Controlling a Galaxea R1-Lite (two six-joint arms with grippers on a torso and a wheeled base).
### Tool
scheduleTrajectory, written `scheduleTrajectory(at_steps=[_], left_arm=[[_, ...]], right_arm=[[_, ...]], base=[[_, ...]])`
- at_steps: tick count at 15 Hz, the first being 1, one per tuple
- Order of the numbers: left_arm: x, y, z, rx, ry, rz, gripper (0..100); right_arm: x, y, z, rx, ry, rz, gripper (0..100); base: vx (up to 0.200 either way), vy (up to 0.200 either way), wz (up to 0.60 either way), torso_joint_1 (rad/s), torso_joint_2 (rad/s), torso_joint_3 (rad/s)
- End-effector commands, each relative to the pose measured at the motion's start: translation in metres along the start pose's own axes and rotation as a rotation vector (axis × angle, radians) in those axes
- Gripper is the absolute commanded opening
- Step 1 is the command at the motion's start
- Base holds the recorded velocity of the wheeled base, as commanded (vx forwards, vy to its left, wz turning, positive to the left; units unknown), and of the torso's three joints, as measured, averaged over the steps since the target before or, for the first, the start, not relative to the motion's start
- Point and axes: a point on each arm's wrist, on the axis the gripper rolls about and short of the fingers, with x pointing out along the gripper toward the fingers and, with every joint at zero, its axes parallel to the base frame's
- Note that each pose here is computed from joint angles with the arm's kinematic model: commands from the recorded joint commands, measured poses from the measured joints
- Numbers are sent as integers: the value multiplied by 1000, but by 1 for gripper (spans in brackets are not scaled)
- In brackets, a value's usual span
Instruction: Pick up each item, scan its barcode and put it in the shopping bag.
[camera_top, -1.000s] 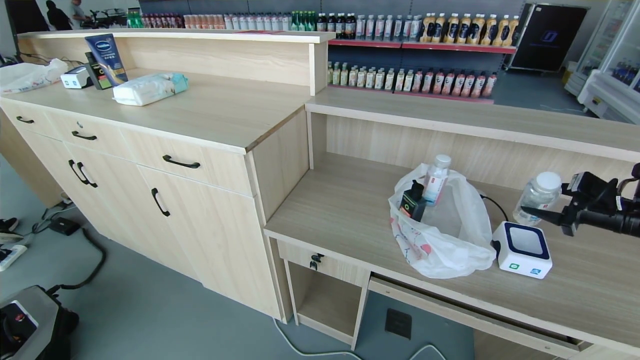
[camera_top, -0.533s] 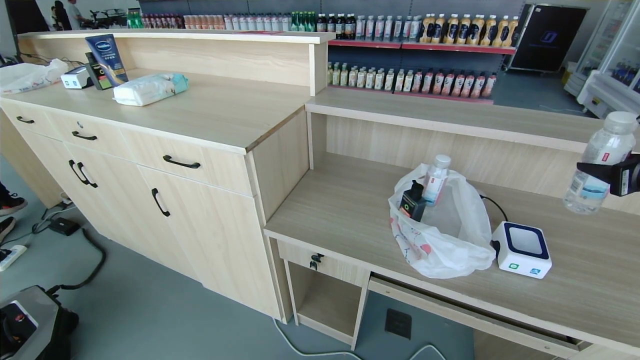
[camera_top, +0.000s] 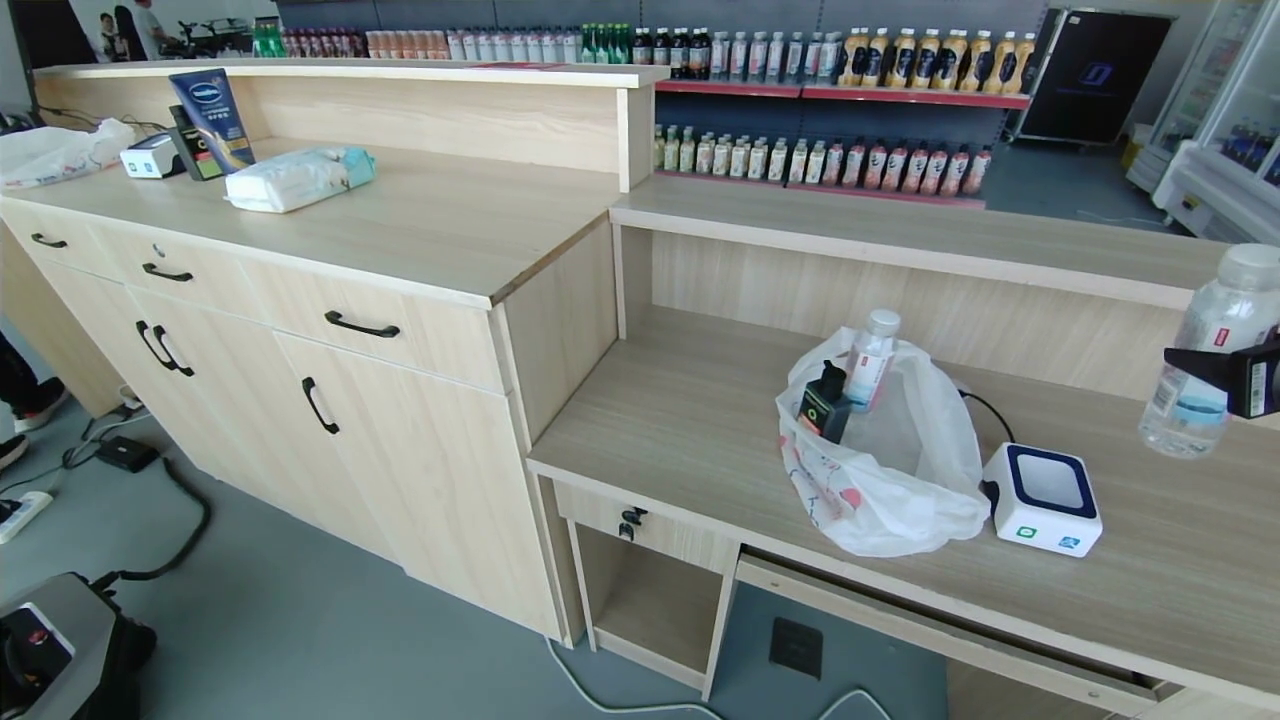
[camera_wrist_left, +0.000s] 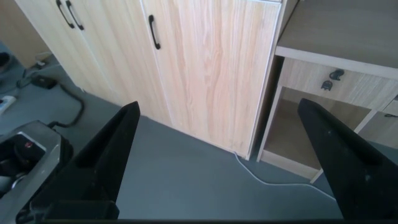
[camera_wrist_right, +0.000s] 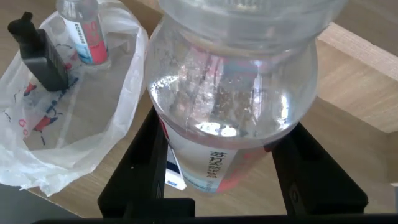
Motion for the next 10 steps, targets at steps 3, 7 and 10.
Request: scheduleTrajectory(at_steps=[3, 7, 10], left_arm=[[0, 0, 0, 0, 0, 1, 100], [0, 0, 0, 0, 0, 1, 100], [0, 0, 0, 0, 0, 1, 100]], right_arm=[[7, 8, -14, 19, 37, 34, 0], [29, 16, -43, 38, 39, 52, 0], [48, 19, -66, 74, 42, 72, 0]], base=[[0, 0, 200, 1, 1, -1], [0, 0, 0, 0, 0, 0], [0, 0, 0, 0, 0, 0]])
